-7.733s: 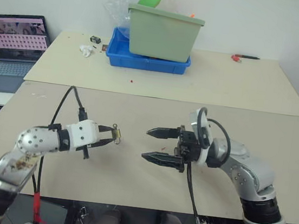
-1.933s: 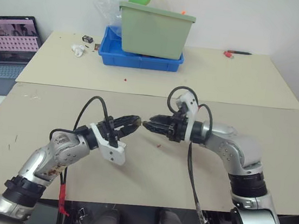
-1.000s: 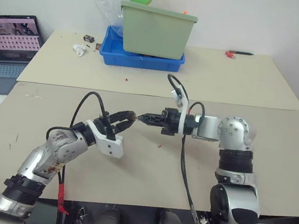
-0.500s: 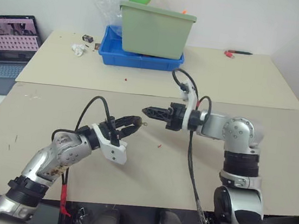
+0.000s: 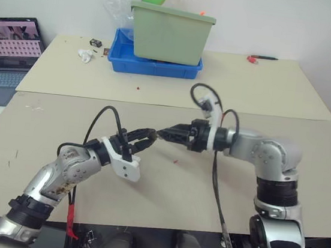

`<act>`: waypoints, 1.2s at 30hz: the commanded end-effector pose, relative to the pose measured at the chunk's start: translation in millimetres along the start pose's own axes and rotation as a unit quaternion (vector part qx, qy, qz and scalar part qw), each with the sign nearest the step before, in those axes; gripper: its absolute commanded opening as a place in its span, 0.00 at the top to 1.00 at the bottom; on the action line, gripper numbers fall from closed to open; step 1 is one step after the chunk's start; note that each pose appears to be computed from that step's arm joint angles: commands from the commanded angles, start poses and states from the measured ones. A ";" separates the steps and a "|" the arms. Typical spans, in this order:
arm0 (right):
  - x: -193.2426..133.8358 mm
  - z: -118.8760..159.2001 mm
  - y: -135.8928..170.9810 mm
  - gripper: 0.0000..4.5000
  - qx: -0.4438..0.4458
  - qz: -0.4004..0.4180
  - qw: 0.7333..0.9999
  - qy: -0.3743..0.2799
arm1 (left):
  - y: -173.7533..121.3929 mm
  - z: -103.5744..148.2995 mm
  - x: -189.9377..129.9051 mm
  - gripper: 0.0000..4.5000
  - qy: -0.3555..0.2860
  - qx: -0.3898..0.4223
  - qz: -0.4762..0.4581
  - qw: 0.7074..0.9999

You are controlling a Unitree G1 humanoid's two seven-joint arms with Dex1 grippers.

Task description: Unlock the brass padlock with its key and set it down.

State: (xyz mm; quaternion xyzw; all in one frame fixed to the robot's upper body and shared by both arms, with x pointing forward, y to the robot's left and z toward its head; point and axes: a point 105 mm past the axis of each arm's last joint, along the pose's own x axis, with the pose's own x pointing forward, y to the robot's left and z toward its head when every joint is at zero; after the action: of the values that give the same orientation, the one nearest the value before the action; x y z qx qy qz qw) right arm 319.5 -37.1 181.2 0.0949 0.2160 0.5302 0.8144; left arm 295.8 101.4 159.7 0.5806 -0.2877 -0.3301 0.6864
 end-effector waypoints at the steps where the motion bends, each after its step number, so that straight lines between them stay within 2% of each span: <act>1: 4.4 2.8 11.7 0.12 -0.026 0.010 1.000 -0.009 | 11.9 7.7 0.1 0.81 -0.014 0.010 0.020 1.000; 22: 13.8 12.0 9.2 0.12 -0.024 0.008 0.999 -0.025 | 11.0 8.6 -0.7 0.81 -0.013 0.007 0.017 1.000; 25: 13.7 12.3 9.2 0.28 -0.025 0.008 0.999 -0.026 | 11.1 8.4 -1.2 0.81 -0.012 0.007 0.018 1.000; 34: 14.7 14.0 9.0 0.95 -0.026 0.008 0.999 -0.030 | 11.7 7.4 -1.8 0.81 -0.009 0.005 0.018 1.000; 36: 14.9 15.4 10.6 0.96 -0.028 0.010 0.999 -0.033 | 11.8 7.2 -1.8 0.81 -0.009 0.005 0.018 1.000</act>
State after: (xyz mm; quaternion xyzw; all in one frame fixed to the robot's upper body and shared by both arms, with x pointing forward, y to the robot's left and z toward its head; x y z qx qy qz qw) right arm 319.4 -18.5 176.0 0.0944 0.2131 0.5372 0.8106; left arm 295.5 102.3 160.0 0.5779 -0.2812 -0.3297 0.6916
